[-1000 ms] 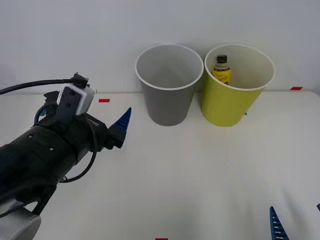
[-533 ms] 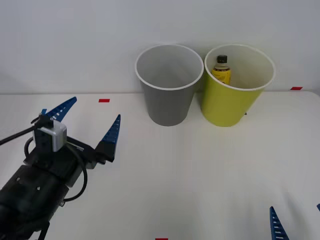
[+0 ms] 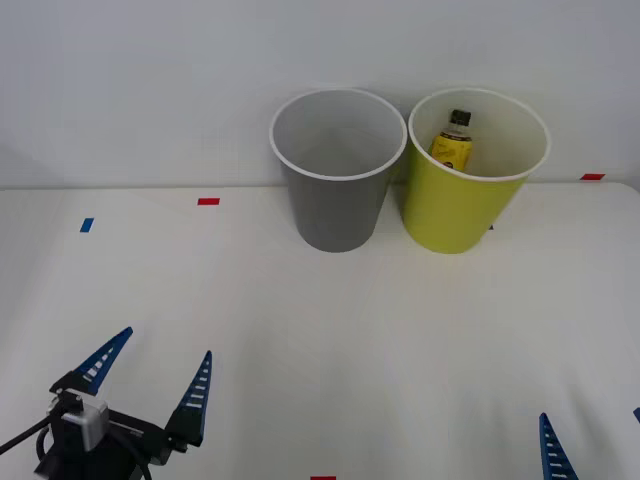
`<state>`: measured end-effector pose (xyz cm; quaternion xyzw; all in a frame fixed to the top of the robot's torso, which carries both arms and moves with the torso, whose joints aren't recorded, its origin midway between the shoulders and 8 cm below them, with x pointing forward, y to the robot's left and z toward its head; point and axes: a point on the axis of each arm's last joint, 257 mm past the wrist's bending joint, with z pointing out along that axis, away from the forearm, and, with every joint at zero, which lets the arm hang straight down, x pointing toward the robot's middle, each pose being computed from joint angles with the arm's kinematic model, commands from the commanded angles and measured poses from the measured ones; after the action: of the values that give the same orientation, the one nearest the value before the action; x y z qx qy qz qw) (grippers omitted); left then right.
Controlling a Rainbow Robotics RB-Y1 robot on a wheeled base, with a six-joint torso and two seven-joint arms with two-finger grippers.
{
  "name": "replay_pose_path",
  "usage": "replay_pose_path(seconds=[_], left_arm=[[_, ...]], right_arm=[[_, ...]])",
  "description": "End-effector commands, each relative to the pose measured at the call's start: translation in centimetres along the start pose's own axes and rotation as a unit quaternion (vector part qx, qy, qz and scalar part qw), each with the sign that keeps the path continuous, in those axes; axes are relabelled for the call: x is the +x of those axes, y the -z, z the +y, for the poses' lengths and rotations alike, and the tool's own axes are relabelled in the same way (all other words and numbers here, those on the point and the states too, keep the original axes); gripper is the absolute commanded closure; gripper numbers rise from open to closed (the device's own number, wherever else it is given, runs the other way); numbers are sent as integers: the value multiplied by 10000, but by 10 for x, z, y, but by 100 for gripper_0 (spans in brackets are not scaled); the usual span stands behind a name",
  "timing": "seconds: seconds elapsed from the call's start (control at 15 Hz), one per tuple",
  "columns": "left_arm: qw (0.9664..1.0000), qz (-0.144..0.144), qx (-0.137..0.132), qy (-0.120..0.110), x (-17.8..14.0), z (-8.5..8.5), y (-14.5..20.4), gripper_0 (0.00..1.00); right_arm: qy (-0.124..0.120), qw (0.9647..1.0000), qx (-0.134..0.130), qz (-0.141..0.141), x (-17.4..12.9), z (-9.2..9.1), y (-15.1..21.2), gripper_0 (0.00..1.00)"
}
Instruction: Put cans in the gray bin and PET bottles in the light green bin.
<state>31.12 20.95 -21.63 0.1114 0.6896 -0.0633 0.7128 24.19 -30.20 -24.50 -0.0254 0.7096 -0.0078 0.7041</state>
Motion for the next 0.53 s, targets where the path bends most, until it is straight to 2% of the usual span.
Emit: replay_pose_path(seconds=[0.07,0.33,0.53], left_arm=[[9992,254,-285,110,16,12,27,0],[9955,560,-726,252,33,27,60,0],[9926,700,-953,263,39,34,79,0]], right_arm=[[0,10000,0,0,0,0,0,0],[0,10000,0,0,0,0,0,0],[0,10000,0,0,0,0,0,0]])
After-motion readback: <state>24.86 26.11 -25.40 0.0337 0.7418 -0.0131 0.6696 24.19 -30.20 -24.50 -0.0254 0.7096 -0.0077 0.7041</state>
